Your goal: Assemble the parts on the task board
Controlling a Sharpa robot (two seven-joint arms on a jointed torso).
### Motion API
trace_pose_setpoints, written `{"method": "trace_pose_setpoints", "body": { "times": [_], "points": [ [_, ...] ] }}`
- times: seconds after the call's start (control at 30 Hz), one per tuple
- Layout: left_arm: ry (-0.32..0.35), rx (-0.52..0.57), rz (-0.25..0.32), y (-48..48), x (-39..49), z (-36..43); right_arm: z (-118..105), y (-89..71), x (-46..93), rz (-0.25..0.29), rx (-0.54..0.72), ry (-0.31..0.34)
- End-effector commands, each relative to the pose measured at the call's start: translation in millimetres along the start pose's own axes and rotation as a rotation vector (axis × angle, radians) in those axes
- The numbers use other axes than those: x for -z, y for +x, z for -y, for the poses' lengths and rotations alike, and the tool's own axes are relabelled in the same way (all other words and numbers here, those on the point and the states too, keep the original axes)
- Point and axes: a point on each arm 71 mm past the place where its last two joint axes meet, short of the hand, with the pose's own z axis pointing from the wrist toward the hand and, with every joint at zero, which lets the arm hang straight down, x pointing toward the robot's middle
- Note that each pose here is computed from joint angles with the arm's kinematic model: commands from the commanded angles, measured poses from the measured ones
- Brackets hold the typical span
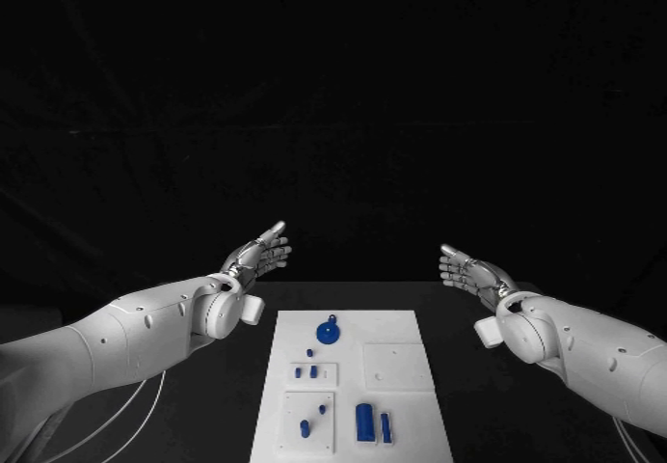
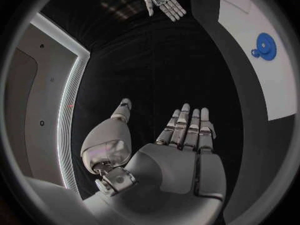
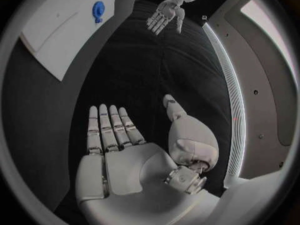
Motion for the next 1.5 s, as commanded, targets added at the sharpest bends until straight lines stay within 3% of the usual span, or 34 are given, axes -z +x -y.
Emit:
{"method": "trace_pose_setpoints", "body": {
  "times": [0.03, 0.27, 0.47, 0.6, 0.7, 0.87, 1.0, 1.5],
  "points": [
    [0.012, 0.004, 0.013, 8.1, 2.8, -0.8, -2.6, 5.0, 2.0, 0.015, -0.016, -0.022],
    [0.028, 0.029, 0.051, 39.1, 22.4, -8.5, -9.1, 26.4, 16.5, 0.058, -0.085, -0.078],
    [0.046, 0.055, 0.101, 75.3, 52.5, -10.9, -16.8, 52.4, 41.1, 0.113, -0.168, -0.120],
    [0.055, 0.065, 0.128, 93.8, 71.8, -9.0, -22.1, 70.0, 62.5, 0.154, -0.219, -0.131],
    [0.058, 0.069, 0.141, 101.9, 81.2, -7.3, -25.1, 79.7, 76.1, 0.176, -0.245, -0.131],
    [0.062, 0.072, 0.152, 108.8, 89.7, -5.5, -29.0, 91.0, 93.9, 0.202, -0.273, -0.124],
    [0.062, 0.072, 0.153, 109.0, 90.1, -5.4, -30.4, 94.9, 100.6, 0.211, -0.281, -0.121],
    [0.062, 0.072, 0.153, 109.0, 90.1, -5.4, -30.6, 95.5, 101.7, 0.213, -0.283, -0.120]
  ]
}}
